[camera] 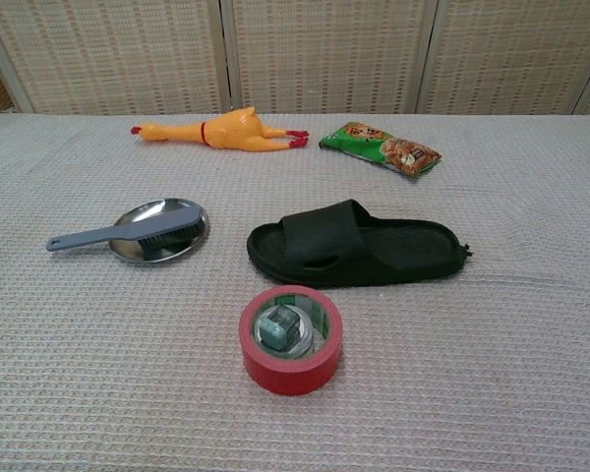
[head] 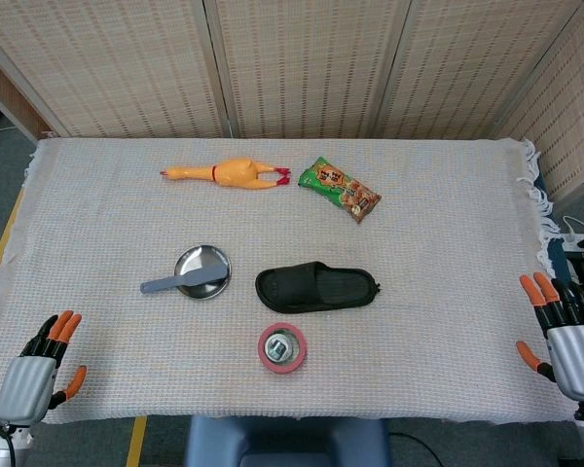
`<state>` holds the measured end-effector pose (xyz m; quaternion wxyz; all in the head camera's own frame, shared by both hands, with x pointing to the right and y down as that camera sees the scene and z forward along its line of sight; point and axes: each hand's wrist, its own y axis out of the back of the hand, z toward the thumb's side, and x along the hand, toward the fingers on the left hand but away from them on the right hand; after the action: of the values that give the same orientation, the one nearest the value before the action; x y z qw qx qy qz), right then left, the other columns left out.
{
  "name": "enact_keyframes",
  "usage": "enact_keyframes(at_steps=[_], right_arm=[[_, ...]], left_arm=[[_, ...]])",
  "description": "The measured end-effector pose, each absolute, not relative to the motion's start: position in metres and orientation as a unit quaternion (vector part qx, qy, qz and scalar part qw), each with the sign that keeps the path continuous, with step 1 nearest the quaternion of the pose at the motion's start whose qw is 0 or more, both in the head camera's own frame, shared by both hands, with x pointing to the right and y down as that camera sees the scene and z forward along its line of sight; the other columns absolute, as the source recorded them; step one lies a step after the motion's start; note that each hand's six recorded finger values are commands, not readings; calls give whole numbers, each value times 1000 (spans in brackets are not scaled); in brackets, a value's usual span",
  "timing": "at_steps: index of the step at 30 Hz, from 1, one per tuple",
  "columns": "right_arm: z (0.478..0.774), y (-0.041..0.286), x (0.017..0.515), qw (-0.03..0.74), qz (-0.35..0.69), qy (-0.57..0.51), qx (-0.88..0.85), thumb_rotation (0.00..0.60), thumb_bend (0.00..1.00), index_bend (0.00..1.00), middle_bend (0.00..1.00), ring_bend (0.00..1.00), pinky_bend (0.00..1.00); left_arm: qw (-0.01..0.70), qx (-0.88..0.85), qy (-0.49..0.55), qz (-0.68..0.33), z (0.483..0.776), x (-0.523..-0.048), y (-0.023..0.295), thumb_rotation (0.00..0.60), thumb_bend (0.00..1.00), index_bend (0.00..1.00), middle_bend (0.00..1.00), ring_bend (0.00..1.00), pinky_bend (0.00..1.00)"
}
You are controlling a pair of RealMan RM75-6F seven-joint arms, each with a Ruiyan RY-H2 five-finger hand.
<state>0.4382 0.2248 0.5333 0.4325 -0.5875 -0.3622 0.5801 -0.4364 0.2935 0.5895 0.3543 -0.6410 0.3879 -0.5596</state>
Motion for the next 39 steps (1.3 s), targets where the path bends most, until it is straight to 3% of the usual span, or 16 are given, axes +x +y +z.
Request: enact_keyframes(at_steps=[1,4,8,16,23,32,39], right_arm=[[534,225,438,433,580,-361,-588,600,154,0,0,0,0],[537,224,436,432,581,-357,-590,600,154,0,0,0,0],[540,223,433,432,581,-354,-592,600,154,0,0,0,0],[553,220,432,422,591,-340,-597,600,153,0,0,0,0],[561,218,436,411,602,-332,-599,600,154,0,0,0,0],[562,217,441,403,607,-333,-599,600,154,0,0,0,0],[562,218,442,394,607,-331,-606,600,154,0,0,0,0]], left_arm=[[354,-642,390,-557,590,-435,293,600,410,0,3,321,597],[352,-649,405,-540,592,-427,288,600,406,0,69,525,846],[350,-666,403,-521,607,-408,274,600,398,1,116,650,975],[331,-691,346,-541,662,-362,227,600,393,37,109,734,1000],[329,-689,351,-543,697,-305,174,600,392,82,180,786,1000],[338,-682,319,-564,735,-266,155,600,386,131,216,809,1000],[356,-679,304,-565,745,-249,149,600,383,171,261,809,1000]])
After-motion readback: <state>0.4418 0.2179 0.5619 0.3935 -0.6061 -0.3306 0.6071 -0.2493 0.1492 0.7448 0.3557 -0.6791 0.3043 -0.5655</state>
